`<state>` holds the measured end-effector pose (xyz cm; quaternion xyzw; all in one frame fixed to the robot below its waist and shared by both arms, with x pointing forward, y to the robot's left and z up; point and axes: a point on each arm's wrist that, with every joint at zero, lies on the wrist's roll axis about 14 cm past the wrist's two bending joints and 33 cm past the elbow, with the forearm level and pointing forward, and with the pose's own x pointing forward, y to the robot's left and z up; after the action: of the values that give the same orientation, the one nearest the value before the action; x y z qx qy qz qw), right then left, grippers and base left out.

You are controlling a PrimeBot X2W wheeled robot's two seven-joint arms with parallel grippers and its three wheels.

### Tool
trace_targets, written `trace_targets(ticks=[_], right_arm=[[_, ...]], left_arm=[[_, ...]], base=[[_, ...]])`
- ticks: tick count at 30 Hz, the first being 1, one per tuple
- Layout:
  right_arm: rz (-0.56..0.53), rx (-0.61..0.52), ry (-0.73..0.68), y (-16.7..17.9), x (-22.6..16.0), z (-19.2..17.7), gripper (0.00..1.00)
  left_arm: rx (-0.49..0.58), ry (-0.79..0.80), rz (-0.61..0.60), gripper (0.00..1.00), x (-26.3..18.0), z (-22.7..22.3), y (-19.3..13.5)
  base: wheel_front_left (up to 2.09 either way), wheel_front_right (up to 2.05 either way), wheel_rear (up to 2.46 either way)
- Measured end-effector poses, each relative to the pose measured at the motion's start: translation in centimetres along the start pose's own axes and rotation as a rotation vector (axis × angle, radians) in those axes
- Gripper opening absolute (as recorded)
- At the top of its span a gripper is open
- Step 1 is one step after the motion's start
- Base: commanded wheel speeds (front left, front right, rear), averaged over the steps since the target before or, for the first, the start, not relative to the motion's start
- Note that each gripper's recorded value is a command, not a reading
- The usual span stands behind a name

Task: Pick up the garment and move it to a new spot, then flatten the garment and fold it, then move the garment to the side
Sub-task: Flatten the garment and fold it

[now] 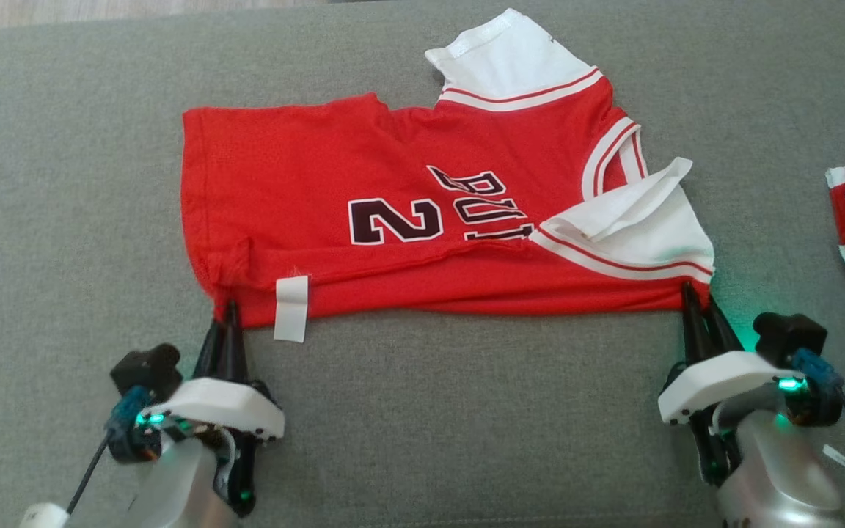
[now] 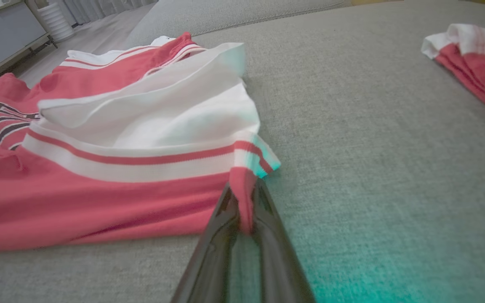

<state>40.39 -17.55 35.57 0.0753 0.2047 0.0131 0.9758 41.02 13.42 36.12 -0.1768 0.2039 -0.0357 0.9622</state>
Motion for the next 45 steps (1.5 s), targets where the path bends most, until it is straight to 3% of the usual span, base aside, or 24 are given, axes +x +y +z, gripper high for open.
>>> trace_targets(ticks=[6,14,20,26,27,28,32,38,45], right_arm=[[0.005,0.037,-0.033,0.4,0.3,1.2,0.0],[0.022,0.072,-0.143,1.1,-0.4,5.3,0.0],[0.048,0.069,-0.197,1.3,-2.4,7.1,0.0],[0.04,0.091,-0.078,0.6,-5.7,1.4,0.0],[0.038,0.097,-0.053,0.5,-6.0,0.5,0.43],[0.04,0.093,-0.041,0.5,-6.2,0.1,1.0],[0.034,0.071,-0.057,-0.4,-5.7,1.0,1.0],[0.113,-0.039,-0.152,1.8,-1.7,6.2,1.0],[0.195,-0.103,-0.212,4.7,2.5,10.1,1.0]], left_arm=[[-0.012,-0.034,-0.019,0.0,0.0,1.2,-0.7],[0.001,-0.248,-0.043,0.0,-1.6,8.1,-1.3],[-0.003,-0.185,0.02,0.0,-5.8,4.0,0.8],[-0.028,-0.101,0.075,0.0,-8.5,-0.1,2.5],[-0.026,-0.09,0.08,0.44,-8.6,-0.5,2.6],[-0.023,-0.083,0.085,1.0,-8.7,-0.8,2.8],[0.005,-0.088,0.097,1.0,-8.1,-0.2,3.4],[0.153,-0.155,0.019,1.0,-2.8,6.3,2.2],[0.272,0.012,-0.01,1.0,2.4,9.2,3.1]], base=[[0.0,0.0,0.0],[0.0,0.0,0.0],[0.0,0.0,0.0],[0.0,0.0,0.0],[0.0,0.0,0.0],[0.0,0.0,0.0],[0.0,0.0,0.0],[0.0,0.0,0.0],[0.0,0.0,0.0]])
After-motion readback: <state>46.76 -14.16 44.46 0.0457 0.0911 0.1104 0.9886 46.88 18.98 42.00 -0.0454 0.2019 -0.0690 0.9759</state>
